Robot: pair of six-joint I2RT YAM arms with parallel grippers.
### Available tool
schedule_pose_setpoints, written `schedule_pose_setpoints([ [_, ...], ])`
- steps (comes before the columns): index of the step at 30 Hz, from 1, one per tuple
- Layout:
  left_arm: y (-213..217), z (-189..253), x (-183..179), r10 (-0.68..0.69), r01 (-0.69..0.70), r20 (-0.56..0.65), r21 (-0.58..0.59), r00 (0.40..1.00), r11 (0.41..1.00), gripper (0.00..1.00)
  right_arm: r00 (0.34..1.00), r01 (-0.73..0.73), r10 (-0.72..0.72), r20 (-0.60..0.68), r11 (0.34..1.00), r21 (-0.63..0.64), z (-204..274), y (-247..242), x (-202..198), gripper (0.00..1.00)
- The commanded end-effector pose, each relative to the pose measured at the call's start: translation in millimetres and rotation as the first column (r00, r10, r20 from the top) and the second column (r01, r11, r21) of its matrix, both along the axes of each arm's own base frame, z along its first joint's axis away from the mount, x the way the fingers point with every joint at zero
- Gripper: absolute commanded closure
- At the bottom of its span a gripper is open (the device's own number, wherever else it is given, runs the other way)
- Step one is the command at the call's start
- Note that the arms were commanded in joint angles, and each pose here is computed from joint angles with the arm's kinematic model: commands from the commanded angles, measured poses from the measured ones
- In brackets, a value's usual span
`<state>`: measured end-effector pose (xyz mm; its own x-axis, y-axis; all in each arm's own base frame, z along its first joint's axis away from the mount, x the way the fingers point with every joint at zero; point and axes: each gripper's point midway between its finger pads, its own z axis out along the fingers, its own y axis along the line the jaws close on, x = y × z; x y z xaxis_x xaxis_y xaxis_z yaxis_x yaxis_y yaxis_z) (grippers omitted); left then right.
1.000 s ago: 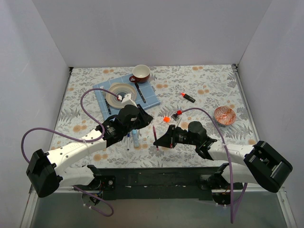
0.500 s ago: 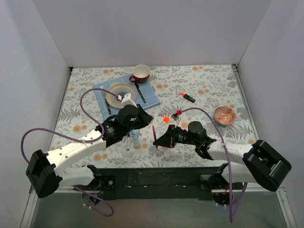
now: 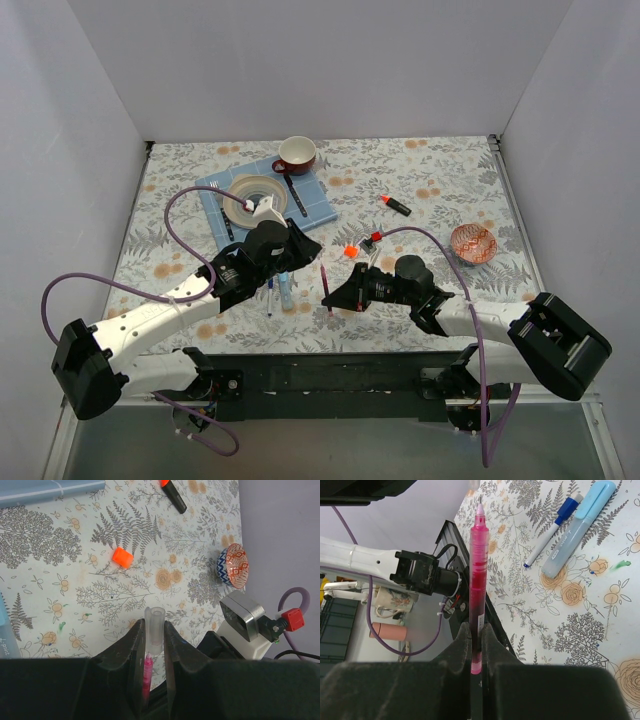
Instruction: Insert the pens into the pen caps
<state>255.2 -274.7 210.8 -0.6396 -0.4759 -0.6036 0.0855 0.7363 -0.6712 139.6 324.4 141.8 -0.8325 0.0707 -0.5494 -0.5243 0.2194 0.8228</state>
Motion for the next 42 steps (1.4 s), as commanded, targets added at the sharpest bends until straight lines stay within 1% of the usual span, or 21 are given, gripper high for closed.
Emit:
schedule_pose_setpoints([
  [1, 5.7, 3.9, -1.6, 0.004, -0.004, 0.018, 0.001, 1.000, 1.000, 1.00, 0.998, -0.020, 0.017, 0.055, 0.998, 0.061, 20.6, 6.9, 2.4, 0.99],
  [24, 3.6, -3.7, -10.1, -0.032, 0.032, -0.002, -0.006, 0.999, 0.999, 1.00, 0.998, -0.021, 0.018, 0.056, 0.997, 0.070, 23.9, 8.7, 3.2, 0.99],
  [32, -2.5, -3.6, -16.6, -0.075, 0.074, -0.009, -0.036, 0.997, 0.997, 1.00, 0.999, -0.018, 0.014, 0.051, 0.997, 0.071, 25.3, 10.1, 4.9, 0.99],
  [42, -3.2, -13.4, -25.5, -0.107, 0.106, -0.026, -0.043, 0.994, 0.993, 1.00, 0.997, 0.010, -0.015, 0.077, 0.997, 0.071, 36.3, 12.4, 13.2, 0.99],
])
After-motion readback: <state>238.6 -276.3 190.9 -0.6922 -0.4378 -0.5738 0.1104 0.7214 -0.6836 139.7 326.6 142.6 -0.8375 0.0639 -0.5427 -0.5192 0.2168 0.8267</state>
